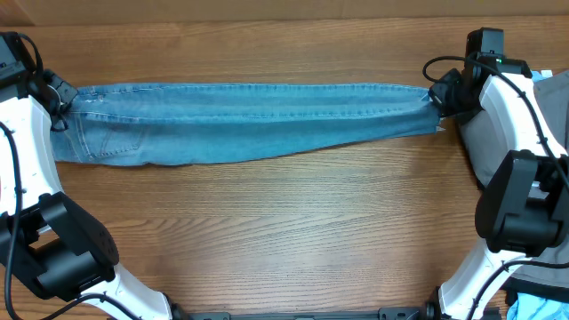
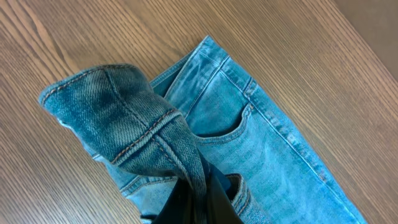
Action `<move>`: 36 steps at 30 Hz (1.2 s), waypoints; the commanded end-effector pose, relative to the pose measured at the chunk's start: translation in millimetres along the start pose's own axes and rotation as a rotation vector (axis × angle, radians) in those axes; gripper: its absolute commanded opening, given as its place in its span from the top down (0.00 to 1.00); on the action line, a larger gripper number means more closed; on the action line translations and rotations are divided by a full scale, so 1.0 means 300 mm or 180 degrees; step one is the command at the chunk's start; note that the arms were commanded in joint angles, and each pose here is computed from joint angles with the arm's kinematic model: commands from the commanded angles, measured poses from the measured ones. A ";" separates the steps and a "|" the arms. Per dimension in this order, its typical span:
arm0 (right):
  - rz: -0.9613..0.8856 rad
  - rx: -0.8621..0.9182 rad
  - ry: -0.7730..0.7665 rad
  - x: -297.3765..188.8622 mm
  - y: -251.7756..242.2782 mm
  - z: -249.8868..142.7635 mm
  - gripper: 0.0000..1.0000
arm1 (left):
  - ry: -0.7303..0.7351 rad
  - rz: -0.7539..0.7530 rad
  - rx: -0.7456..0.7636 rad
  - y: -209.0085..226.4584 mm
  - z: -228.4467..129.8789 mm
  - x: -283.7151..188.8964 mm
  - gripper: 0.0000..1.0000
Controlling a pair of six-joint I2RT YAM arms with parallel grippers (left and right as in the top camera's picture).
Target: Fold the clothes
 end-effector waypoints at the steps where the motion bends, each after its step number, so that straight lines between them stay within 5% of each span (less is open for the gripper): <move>1: -0.0008 0.0092 -0.0347 -0.040 0.002 0.088 0.96 | -0.0173 0.0295 0.0057 0.062 0.057 0.028 0.96; 11: 0.0531 -0.0085 -0.0716 -0.054 0.187 0.120 0.96 | -0.0086 0.0325 0.0072 0.059 0.033 0.120 0.96; 12: 0.0608 -0.0164 -0.0766 -0.054 0.218 0.118 0.88 | -0.0122 0.0301 0.0065 0.053 0.042 0.121 0.92; 13: 0.0669 -0.0231 -0.0805 -0.052 0.245 0.115 0.62 | -0.0167 0.0250 0.0068 0.043 0.054 0.122 0.83; 14: 0.0694 -0.0246 -0.0812 -0.046 0.257 0.110 0.43 | -0.0211 0.0115 0.0197 0.017 0.069 0.123 0.63; 15: 0.0690 -0.0253 -0.0802 -0.033 0.260 0.106 0.16 | -0.0241 -0.0053 0.0362 -0.015 0.079 0.122 0.21; 16: 0.0683 -0.0248 -0.0793 -0.023 0.259 0.105 0.00 | -0.0274 -0.0218 0.0504 -0.046 0.087 0.120 0.00; 18: 0.0689 -0.0269 -0.0800 -0.011 0.262 0.108 0.00 | -0.0321 -0.0426 0.0651 -0.085 0.099 0.112 0.00; 25: 0.1159 -0.1643 -0.0530 -0.088 0.373 0.037 0.00 | -0.0253 -0.0582 0.0676 -0.119 0.101 0.041 0.00; 29: 0.1223 -0.2128 -0.0041 -0.123 0.351 -0.068 0.04 | 0.0247 -0.1199 0.0680 -0.212 -0.020 0.001 0.07; 31: 0.1148 -0.2185 0.0166 -0.119 0.315 -0.107 0.21 | 0.0440 -0.1449 0.0674 -0.248 -0.066 -0.021 0.27; 32: 0.1065 -0.2169 0.0254 -0.114 0.290 -0.122 0.44 | 0.0501 -0.1506 0.0674 -0.258 -0.081 -0.027 0.28; 34: 0.0833 -0.2116 0.0405 -0.095 0.233 -0.144 0.91 | 0.0571 -0.1481 0.0685 -0.258 -0.100 -0.028 0.13; 35: 0.0766 -0.2076 0.0508 -0.082 0.206 -0.163 0.96 | 0.0604 -0.1430 0.0688 -0.251 -0.110 -0.026 0.00; 36: 0.0732 -0.2063 0.0579 -0.067 0.191 -0.179 0.96 | 0.0622 -0.1387 0.0686 -0.244 -0.114 -0.024 0.00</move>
Point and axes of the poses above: each gripper's point midway between its finger pads, its own x axis out along the fingers, its own y axis along the line the jaws close on, z = x × y, the point moved 1 cm from there along -x, back along the fingers, and after that the axes turned 6 degrees about x, right-handed, at the moved point
